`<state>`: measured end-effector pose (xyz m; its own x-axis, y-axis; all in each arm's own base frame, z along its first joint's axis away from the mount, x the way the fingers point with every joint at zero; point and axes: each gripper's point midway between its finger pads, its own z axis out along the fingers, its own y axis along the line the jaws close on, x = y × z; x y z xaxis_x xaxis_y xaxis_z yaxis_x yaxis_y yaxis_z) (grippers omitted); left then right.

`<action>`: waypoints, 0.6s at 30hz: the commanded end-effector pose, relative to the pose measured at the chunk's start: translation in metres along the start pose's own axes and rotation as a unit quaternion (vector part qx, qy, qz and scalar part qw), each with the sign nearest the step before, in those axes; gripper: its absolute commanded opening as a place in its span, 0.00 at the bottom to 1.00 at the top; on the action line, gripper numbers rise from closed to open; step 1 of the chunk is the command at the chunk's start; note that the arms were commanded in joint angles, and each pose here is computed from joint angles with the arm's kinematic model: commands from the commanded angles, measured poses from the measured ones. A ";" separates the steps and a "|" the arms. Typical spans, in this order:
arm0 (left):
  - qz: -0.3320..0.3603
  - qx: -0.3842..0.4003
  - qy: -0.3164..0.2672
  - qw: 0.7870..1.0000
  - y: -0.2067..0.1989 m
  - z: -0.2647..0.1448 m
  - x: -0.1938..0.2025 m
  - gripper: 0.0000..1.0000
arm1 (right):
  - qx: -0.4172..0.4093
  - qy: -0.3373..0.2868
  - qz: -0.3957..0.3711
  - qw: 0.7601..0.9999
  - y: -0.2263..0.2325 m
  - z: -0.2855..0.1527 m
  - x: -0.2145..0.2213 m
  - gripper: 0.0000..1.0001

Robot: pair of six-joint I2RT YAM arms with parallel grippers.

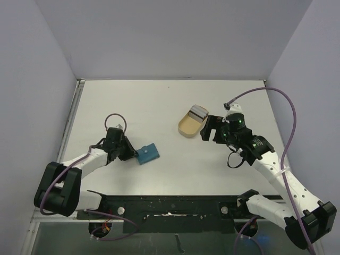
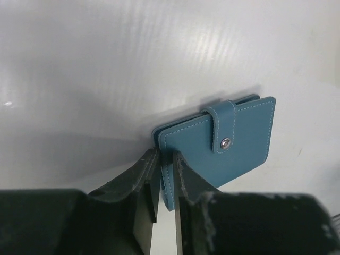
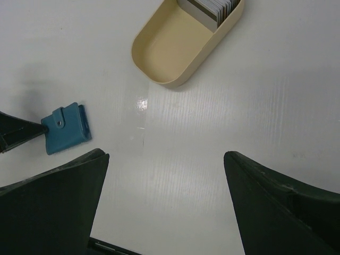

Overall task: Put the credit cards into the card holder
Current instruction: Move the card holder to the center of the board.

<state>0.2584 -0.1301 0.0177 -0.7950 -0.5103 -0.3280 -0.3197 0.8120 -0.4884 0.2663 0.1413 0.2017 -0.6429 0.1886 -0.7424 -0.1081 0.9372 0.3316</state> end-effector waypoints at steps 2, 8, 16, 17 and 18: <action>0.092 0.081 0.014 0.992 -0.051 0.004 -0.002 0.09 | -0.026 -0.002 -0.014 1.000 0.016 0.003 -0.009 0.94; 0.163 0.111 0.047 0.979 -0.073 0.007 0.017 0.00 | -0.048 -0.009 -0.046 0.998 0.020 0.012 0.002 0.89; 0.223 0.189 0.112 0.950 -0.093 -0.006 0.042 0.00 | -0.118 -0.047 -0.145 0.981 0.054 0.027 0.028 0.79; 0.228 0.196 0.125 0.946 -0.095 -0.007 0.045 0.00 | -0.124 -0.050 -0.164 0.977 0.059 0.028 0.031 0.78; 0.233 0.202 0.138 0.941 -0.096 -0.008 0.049 0.00 | -0.129 -0.052 -0.180 0.974 0.063 0.029 0.034 0.78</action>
<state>0.2430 -0.2058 0.0298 -0.9325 -0.1073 -0.3448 0.1139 0.8187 -0.5628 0.2477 0.1862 0.1471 -0.6321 -0.0467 -0.7735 -0.3610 0.9010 0.2407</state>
